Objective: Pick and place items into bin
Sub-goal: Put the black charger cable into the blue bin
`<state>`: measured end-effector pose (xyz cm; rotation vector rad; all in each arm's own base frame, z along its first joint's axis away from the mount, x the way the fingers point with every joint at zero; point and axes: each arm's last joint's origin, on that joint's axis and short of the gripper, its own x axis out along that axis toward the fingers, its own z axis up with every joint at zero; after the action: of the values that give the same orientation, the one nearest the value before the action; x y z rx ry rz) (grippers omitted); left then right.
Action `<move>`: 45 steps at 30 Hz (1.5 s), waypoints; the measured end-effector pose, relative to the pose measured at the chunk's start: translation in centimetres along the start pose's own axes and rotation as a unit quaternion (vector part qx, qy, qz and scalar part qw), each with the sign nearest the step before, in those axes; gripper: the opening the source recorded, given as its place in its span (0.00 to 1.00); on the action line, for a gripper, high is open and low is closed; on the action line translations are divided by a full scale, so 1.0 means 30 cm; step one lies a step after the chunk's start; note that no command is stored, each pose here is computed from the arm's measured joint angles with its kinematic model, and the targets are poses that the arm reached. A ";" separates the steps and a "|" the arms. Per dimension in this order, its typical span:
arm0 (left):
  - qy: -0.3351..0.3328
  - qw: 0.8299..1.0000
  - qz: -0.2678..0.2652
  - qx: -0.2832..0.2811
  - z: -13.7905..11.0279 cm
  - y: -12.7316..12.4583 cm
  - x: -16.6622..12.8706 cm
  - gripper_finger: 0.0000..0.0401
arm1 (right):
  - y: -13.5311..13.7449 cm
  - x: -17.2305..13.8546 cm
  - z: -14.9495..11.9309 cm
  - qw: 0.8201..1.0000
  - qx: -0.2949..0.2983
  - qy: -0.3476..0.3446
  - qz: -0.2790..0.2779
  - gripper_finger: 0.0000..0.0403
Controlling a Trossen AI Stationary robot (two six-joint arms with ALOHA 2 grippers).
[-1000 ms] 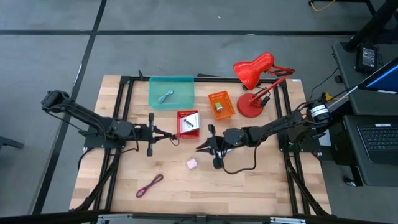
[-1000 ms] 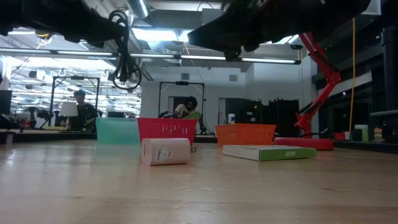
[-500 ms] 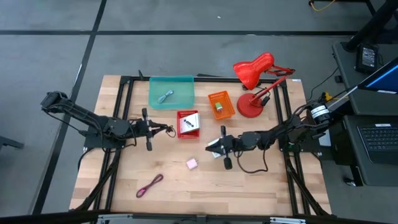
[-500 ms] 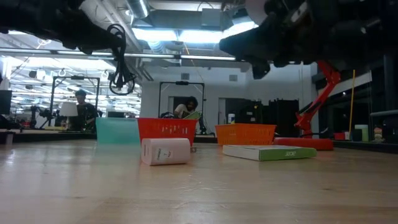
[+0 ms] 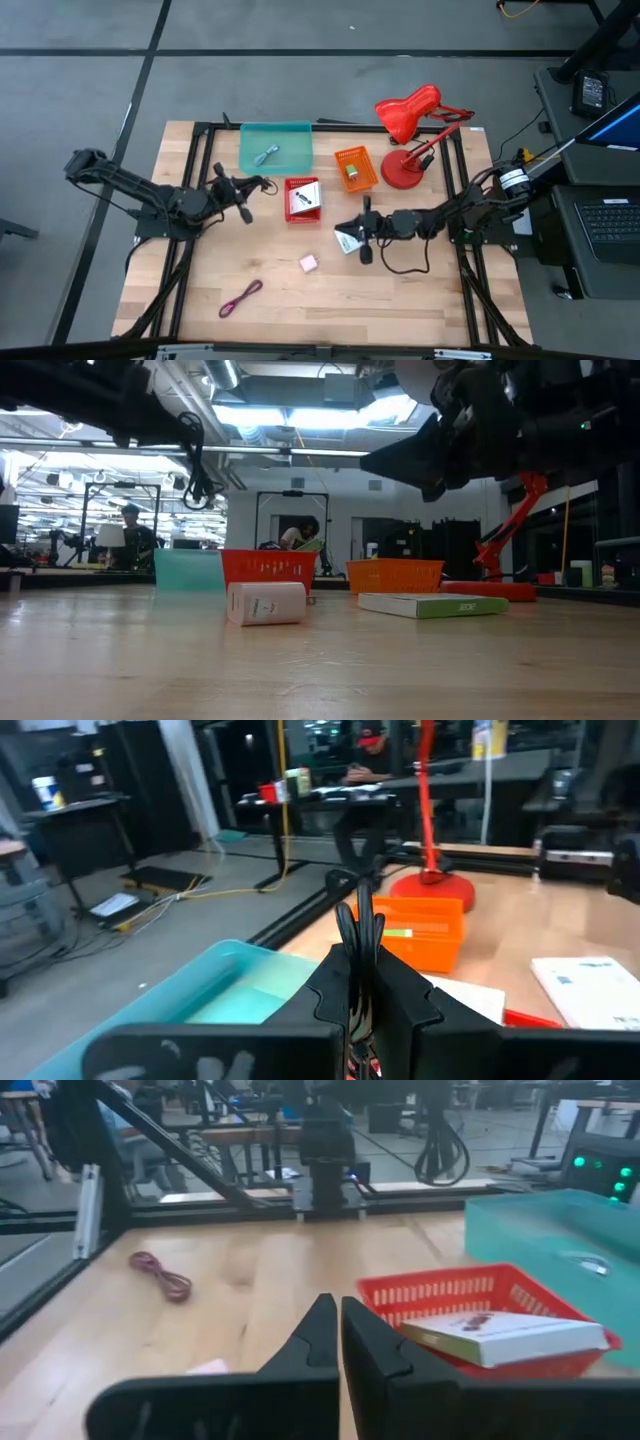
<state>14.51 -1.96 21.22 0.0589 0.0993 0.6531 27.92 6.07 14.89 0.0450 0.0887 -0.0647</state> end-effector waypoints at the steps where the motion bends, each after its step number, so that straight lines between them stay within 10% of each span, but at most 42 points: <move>1: 0.000 1.000 0.005 -0.004 0.000 0.004 0.004 0.04 | -0.003 0.001 -0.002 1.000 -0.001 0.003 -0.002 0.00; 23: 0.120 0.992 0.023 0.018 0.039 0.149 0.268 0.04 | -0.103 0.024 -0.022 0.999 -0.003 0.043 -0.013 0.00; 37: 0.282 0.948 0.040 0.141 0.206 0.180 0.495 0.04 | -0.108 0.024 -0.031 0.998 -0.005 0.059 -0.015 0.00; 45: 0.353 0.920 0.058 0.158 0.142 0.220 0.584 0.04 | -0.109 0.022 -0.041 0.997 -0.009 0.074 -0.016 0.00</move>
<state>24.82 13.83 24.74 0.1398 0.9076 0.7467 28.26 2.83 13.46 0.0309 0.2388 -0.0930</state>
